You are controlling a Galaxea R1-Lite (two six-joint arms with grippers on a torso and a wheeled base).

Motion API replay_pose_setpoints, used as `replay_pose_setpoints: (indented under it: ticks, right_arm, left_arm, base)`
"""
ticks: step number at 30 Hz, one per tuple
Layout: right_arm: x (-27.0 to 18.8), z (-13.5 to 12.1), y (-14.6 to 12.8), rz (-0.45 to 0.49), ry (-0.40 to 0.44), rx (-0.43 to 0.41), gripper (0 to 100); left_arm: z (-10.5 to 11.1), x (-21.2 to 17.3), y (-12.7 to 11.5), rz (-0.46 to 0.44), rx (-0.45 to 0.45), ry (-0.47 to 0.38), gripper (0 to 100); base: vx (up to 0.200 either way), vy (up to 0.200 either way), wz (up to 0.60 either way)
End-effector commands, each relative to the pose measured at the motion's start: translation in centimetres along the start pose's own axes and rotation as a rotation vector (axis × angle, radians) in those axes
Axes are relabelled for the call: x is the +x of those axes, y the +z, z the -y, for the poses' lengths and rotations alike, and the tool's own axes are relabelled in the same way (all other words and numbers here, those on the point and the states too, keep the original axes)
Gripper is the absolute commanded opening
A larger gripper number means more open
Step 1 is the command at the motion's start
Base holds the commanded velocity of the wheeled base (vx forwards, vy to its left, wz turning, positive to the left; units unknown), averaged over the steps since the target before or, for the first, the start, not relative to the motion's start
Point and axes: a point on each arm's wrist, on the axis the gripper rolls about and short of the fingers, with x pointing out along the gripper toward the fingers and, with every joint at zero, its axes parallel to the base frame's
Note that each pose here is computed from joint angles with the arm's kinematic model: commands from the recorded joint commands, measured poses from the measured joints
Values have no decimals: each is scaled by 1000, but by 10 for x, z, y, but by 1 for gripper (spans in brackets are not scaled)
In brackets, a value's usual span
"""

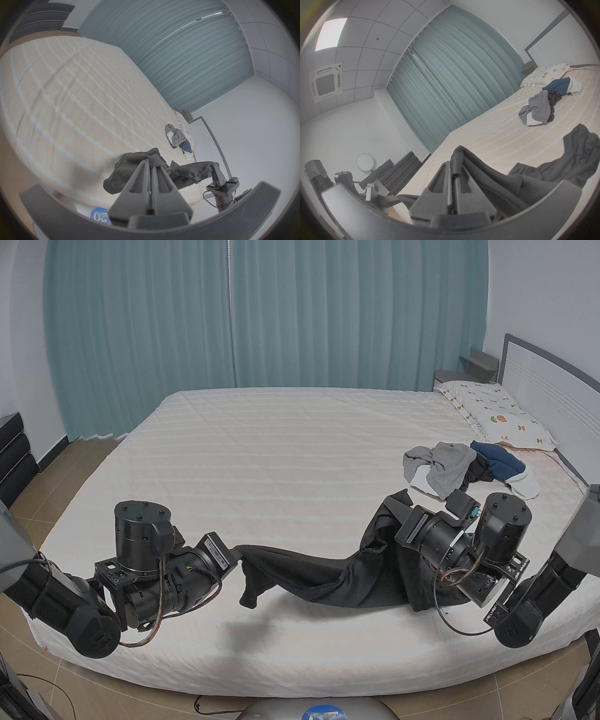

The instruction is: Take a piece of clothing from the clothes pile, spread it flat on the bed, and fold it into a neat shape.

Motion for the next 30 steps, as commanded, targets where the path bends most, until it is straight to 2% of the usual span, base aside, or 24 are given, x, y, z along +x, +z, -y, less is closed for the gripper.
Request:
replay_pose_setpoints:
  ticks: [1,6,7,8,9,12,17,19,23,27,30]
  right_arm:
    - [-27,-9,16,25,18,3,0]
    - [-51,-19,35,76,43,8,0]
    - [-67,-30,52,127,82,14,0]
    - [-67,-30,52,127,82,14,0]
    - [-78,-39,68,172,108,8,0]
    - [-96,-55,95,225,143,-29,0]
    - [-121,-91,155,309,188,-35,0]
    - [-124,-102,176,329,187,-32,0]
    - [-122,-118,219,401,171,-43,0]
    - [-96,-111,248,432,78,-61,0]
    - [-72,-96,252,412,-5,-73,0]
  left_arm:
    - [8,-13,5,10,8,-19,0]
    - [22,-35,14,31,25,-52,0]
    - [32,-52,19,56,28,-98,0]
    - [32,-52,19,56,28,-98,0]
    - [39,-64,23,82,30,-134,0]
    - [52,-81,34,125,60,-179,0]
    - [88,-105,59,169,80,-229,0]
    - [98,-108,70,191,75,-224,0]
    - [122,-114,107,293,57,-225,0]
    - [132,-101,129,288,41,-152,0]
    - [135,-85,136,262,32,-110,0]
  base:
    - [-200,0,0]
    - [-200,0,0]
    - [-200,0,0]
    - [0,0,0]
    - [0,0,0]
    - [0,0,0]
    - [0,0,0]
    - [0,0,0]
    - [0,0,0]
    - [0,0,0]
    - [0,0,0]
